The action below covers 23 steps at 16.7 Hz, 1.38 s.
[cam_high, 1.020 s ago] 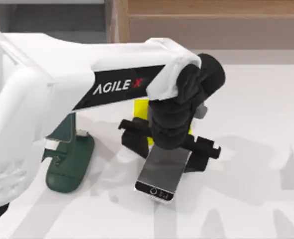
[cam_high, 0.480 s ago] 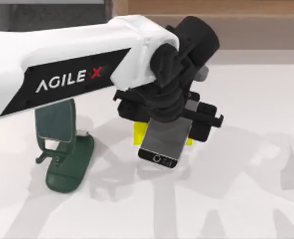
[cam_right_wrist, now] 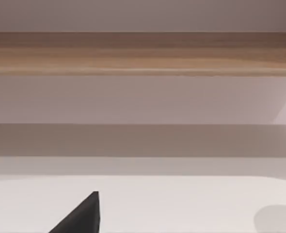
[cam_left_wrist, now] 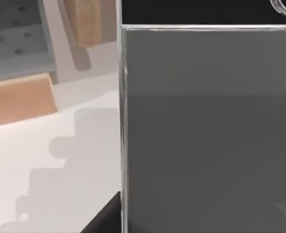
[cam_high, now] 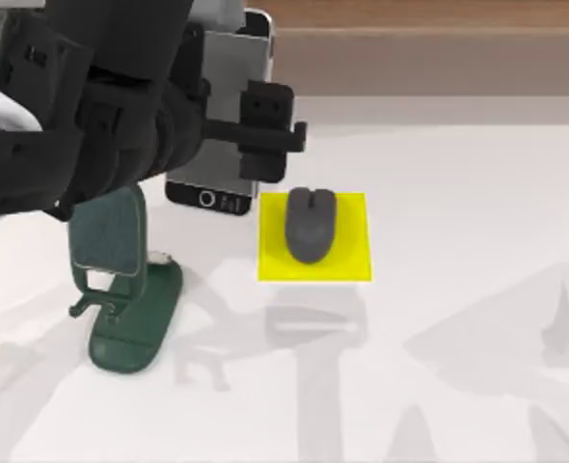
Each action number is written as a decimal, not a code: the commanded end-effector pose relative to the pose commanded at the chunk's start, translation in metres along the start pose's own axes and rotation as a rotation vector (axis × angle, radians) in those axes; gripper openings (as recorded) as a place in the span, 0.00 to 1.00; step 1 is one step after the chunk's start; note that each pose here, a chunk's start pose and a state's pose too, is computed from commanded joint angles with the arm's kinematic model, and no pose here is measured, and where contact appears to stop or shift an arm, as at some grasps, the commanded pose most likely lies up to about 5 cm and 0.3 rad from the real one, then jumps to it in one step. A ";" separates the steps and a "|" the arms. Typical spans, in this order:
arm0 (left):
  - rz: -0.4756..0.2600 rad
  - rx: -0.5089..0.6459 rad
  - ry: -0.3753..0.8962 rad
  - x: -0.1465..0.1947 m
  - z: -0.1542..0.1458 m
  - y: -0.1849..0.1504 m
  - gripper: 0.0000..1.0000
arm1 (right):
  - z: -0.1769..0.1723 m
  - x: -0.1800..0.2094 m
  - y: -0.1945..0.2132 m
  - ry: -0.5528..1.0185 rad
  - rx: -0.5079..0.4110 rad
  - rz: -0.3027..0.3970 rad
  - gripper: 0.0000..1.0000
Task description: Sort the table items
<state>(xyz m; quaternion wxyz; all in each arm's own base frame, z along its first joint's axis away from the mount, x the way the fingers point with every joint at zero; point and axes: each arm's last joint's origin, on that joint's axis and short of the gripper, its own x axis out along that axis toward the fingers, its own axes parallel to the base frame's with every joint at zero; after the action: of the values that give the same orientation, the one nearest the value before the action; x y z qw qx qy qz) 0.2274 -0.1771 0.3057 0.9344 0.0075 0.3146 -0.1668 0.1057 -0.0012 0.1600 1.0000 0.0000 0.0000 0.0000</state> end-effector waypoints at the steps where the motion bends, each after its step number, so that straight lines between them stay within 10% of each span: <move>1: 0.011 -0.006 -0.046 -0.014 -0.011 0.012 0.00 | 0.000 0.000 0.000 0.000 0.000 0.000 1.00; 9: 0.107 0.006 -0.170 -0.052 -0.115 0.071 0.00 | 0.000 0.000 0.000 0.000 0.000 0.000 1.00; 23: 0.038 0.004 -0.228 -0.051 -0.123 0.072 0.00 | 0.000 0.000 0.000 0.000 0.000 0.000 1.00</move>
<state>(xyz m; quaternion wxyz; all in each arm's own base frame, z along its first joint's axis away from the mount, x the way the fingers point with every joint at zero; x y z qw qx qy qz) 0.1398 -0.0791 0.2307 0.9671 -0.0040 0.2058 -0.1495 0.1057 -0.0012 0.1600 1.0000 0.0000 0.0000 0.0000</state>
